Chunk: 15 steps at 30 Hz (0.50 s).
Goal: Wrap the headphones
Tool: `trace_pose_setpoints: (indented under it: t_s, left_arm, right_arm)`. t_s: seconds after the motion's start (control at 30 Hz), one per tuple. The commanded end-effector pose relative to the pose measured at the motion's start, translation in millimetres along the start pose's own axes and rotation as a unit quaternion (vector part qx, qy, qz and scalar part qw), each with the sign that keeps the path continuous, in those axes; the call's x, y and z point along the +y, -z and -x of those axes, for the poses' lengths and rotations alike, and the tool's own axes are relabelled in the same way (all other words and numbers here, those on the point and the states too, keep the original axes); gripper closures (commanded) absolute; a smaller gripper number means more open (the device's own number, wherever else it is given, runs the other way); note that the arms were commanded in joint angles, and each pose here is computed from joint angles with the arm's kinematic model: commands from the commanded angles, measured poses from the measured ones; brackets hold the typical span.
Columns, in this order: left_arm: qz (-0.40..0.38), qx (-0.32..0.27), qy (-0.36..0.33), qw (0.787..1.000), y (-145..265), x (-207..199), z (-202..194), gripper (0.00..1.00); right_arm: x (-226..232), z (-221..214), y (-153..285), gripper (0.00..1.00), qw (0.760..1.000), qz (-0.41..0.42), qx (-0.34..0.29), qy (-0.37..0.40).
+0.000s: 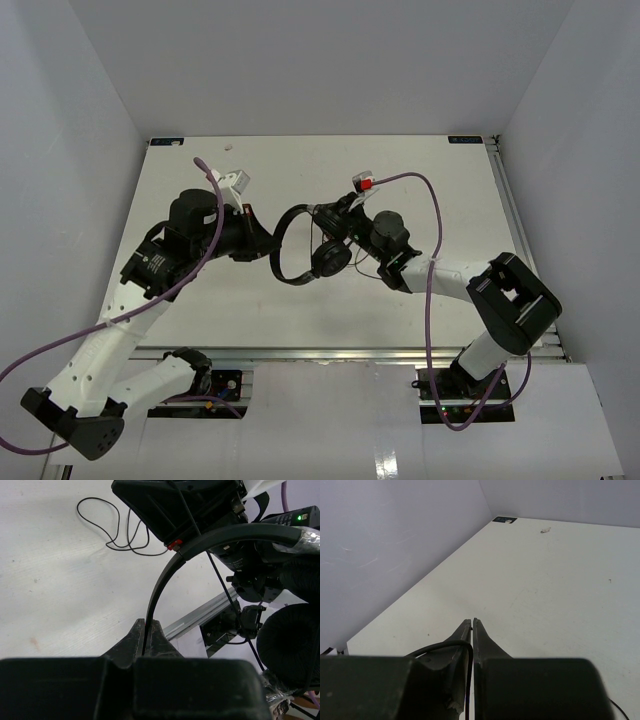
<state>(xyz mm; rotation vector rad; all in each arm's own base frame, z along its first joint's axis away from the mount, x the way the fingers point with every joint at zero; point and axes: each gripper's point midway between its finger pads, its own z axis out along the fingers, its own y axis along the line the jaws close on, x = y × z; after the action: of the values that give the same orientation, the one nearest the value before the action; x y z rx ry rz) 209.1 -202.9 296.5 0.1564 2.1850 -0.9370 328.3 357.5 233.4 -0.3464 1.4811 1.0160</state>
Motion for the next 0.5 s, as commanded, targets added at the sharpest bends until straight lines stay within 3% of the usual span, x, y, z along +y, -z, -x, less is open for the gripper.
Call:
trace_pose_setpoints:
  t_s: [0.0,0.13,0.27,0.47]
  left_arm:
    - [-0.080,0.007,-0.016,0.997,17.0,-31.9,-3.6,1.00]
    - [-0.089,0.015,-0.010,0.996,15.2,-32.7,-8.5,1.00]
    - [-0.094,0.015,-0.004,0.995,14.6,-33.4,-10.7,1.00]
    - [-0.107,0.022,0.008,0.994,12.9,-35.8,-15.4,1.00]
  right_arm:
    - [-5.3,40.6,-9.9,0.86,0.998,-0.022,-0.054,0.009]
    - [-7.7,45.3,-10.8,0.84,0.997,-0.030,-0.064,0.005]
    - [-7.1,52.8,-8.7,0.92,0.996,-0.030,-0.089,-0.004]
    - [-9.3,55.5,-4.9,0.92,0.992,-0.028,-0.120,-0.015]
